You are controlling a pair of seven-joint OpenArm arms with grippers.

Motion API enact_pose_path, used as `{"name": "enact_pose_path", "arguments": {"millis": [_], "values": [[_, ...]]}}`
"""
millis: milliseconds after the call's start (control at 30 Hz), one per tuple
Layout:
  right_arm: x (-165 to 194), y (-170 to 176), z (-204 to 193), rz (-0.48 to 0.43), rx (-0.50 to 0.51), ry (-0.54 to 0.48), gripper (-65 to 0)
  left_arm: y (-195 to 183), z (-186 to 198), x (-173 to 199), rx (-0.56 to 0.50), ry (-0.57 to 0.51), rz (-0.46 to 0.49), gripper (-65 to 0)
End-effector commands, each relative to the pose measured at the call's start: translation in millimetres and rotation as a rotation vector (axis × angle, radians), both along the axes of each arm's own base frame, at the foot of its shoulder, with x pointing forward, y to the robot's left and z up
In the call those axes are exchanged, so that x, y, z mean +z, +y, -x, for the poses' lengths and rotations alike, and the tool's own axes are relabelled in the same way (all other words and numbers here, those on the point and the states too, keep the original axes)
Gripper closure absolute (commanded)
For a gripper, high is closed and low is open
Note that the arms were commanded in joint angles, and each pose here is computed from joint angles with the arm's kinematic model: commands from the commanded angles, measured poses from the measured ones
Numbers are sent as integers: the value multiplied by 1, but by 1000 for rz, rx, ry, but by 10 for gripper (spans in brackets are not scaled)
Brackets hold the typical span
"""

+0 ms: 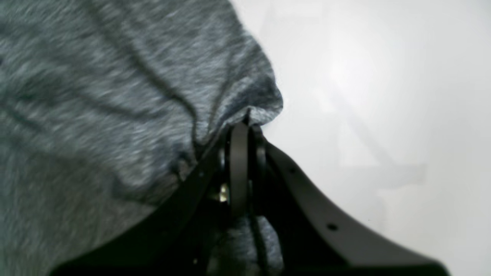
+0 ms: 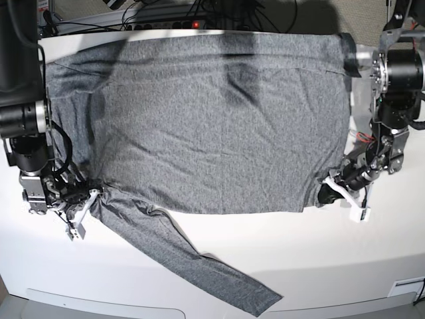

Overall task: Fold the T-shirt properly
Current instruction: 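Grasp the side edges with both grippers, then lift both edges and fold them over toward the collar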

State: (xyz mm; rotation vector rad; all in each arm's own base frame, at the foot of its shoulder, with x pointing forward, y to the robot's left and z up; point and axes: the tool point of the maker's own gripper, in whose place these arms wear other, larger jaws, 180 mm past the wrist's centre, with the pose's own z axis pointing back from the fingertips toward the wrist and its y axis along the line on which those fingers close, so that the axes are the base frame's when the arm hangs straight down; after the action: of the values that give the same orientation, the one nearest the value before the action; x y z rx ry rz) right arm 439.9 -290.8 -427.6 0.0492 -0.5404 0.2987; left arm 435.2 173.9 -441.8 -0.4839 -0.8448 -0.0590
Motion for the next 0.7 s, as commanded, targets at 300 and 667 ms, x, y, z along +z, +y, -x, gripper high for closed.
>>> {"name": "enact_pose_path", "arguments": {"millis": [300,667], "values": [[57,-25,-25,11,0,-85,0,15,-25,43,8,-62,17,0],[95,-42,-3,-63,5,-133,0,13,-24,49,22,-40,81,0]]}}
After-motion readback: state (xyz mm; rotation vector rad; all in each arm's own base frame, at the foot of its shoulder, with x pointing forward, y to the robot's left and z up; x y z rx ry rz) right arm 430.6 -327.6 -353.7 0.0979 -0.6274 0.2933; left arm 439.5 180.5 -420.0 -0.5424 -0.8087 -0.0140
